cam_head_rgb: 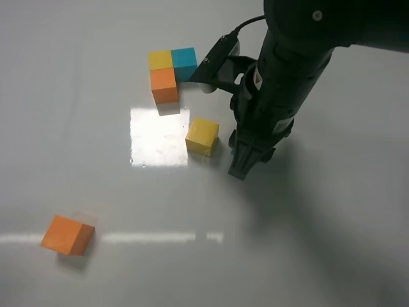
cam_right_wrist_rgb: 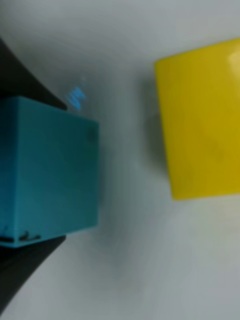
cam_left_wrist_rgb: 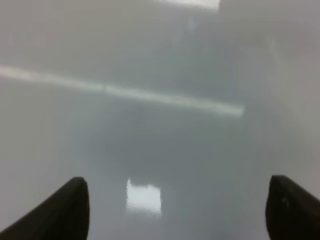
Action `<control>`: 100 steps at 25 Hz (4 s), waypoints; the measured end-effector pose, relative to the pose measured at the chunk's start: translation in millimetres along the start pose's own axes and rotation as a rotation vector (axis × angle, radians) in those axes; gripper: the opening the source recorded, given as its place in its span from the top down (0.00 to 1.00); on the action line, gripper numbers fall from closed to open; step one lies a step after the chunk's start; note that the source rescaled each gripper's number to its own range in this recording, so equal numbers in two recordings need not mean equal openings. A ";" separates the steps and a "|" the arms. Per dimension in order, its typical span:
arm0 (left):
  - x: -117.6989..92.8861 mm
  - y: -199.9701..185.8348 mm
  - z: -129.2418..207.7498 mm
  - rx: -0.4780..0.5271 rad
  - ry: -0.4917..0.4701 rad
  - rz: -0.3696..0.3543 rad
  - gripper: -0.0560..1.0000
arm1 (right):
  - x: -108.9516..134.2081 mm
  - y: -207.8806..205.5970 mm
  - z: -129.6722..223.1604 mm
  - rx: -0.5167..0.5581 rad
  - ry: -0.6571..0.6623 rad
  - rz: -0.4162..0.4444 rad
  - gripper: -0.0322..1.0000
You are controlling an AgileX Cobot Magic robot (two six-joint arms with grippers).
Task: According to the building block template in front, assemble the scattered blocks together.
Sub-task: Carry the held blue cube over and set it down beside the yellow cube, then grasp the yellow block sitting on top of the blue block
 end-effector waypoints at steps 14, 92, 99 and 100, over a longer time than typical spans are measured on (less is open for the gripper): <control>0.0 0.0 0.0 0.000 0.000 0.000 0.27 | 0.2 10.1 -9.9 -0.045 0.016 0.015 0.77; 0.0 0.0 0.0 0.000 -0.001 0.000 0.27 | 0.4 7.1 -29.8 -0.244 0.028 0.010 0.75; 0.0 0.0 0.0 0.000 0.000 0.000 0.27 | 10.6 2.7 -36.6 -0.229 -0.259 0.057 0.75; 0.0 0.0 0.0 0.000 0.000 0.000 0.27 | 12.1 1.2 -38.2 -0.226 -0.298 0.075 0.75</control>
Point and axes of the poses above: a point on each arm's last joint axis where the gripper is mounted, y pointing out along that axis toward the gripper, x along the wrist's bending axis when the last joint is at zero, z = x × y, the point moved 1 cm from there along y, pointing out along that axis toward the gripper, and after that the axes turned 12 degrees about -y, right-handed, at the moved point
